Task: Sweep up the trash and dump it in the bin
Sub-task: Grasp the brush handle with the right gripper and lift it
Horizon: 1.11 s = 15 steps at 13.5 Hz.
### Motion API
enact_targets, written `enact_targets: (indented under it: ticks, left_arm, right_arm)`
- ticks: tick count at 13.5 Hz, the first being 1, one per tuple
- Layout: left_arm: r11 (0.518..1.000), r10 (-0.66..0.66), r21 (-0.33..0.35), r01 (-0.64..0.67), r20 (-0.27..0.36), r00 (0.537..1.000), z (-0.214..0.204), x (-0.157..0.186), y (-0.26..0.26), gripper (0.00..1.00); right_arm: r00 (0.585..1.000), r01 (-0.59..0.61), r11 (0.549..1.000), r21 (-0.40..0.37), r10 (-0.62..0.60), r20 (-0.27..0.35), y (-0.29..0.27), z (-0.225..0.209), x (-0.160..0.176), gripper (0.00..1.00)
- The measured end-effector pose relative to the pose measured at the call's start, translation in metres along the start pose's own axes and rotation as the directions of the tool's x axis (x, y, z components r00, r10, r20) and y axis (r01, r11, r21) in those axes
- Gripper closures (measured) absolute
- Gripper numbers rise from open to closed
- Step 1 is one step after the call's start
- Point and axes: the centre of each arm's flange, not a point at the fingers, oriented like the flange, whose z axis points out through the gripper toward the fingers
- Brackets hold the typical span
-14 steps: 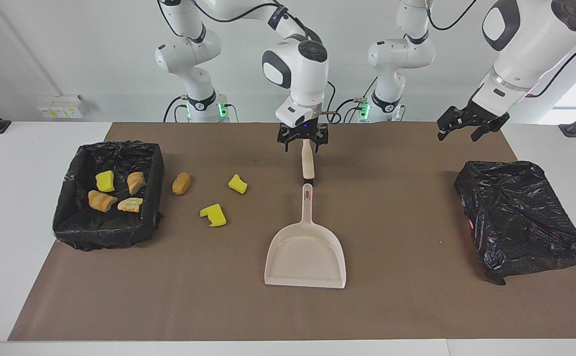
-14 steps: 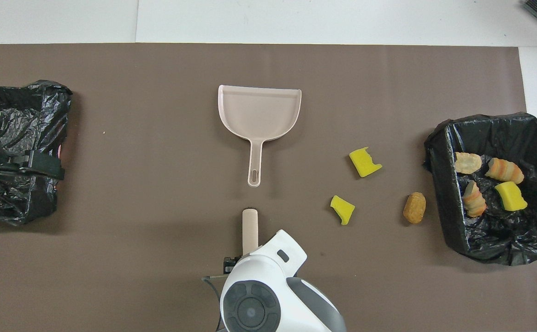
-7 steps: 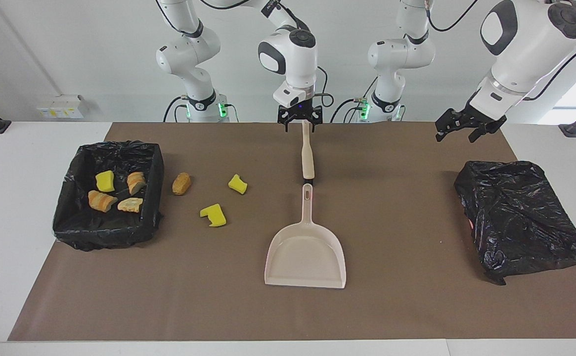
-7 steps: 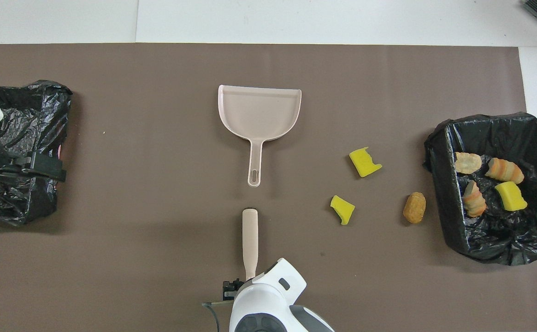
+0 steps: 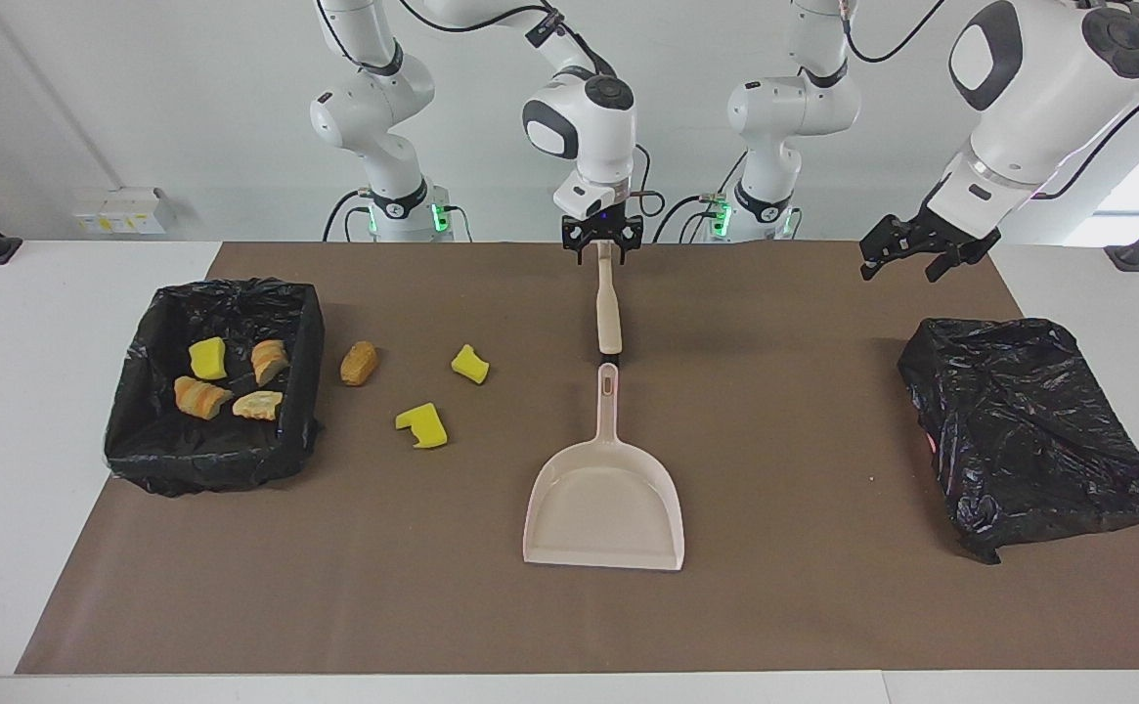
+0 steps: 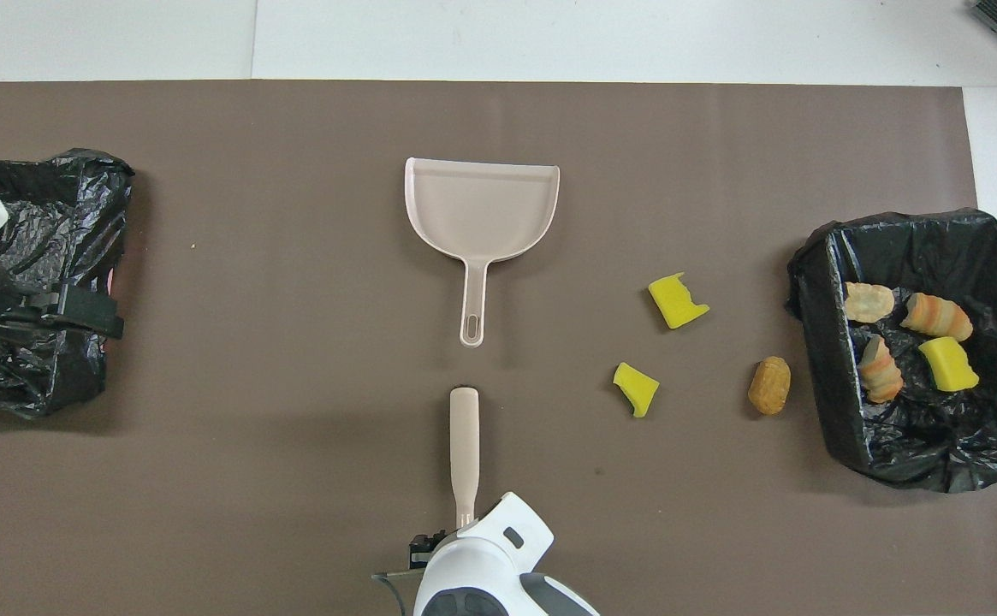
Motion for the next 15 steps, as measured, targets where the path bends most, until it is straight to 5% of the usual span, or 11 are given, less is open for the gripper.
enact_targets:
  ticks: [1, 9, 12, 15]
  left_arm:
    - [1.000, 0.000, 0.000, 0.000, 0.000, 1.000, 0.0001, -0.0002, 0.0000, 0.00]
    - [1.000, 0.000, 0.000, 0.000, 0.000, 1.000, 0.0001, -0.0005, 0.0000, 0.00]
    - [1.000, 0.000, 0.000, 0.000, 0.001, 1.000, 0.0003, -0.0005, 0.0000, 0.00]
    - [1.000, 0.000, 0.000, 0.000, 0.001, 1.000, 0.0003, -0.0005, 0.0000, 0.00]
  right_arm:
    - [1.000, 0.000, 1.000, -0.002, 0.000, 0.002, 0.0001, 0.0016, 0.0000, 0.29]
    - [1.000, 0.019, 1.000, -0.009, -0.019, 0.009, 0.0000, 0.0068, 0.0002, 0.44]
    - [1.000, 0.029, 1.000, -0.008, -0.029, 0.008, -0.0002, 0.0068, 0.0002, 0.74]
    - [0.999, 0.036, 0.999, -0.005, -0.036, 0.006, -0.0023, 0.0041, 0.0013, 0.74]
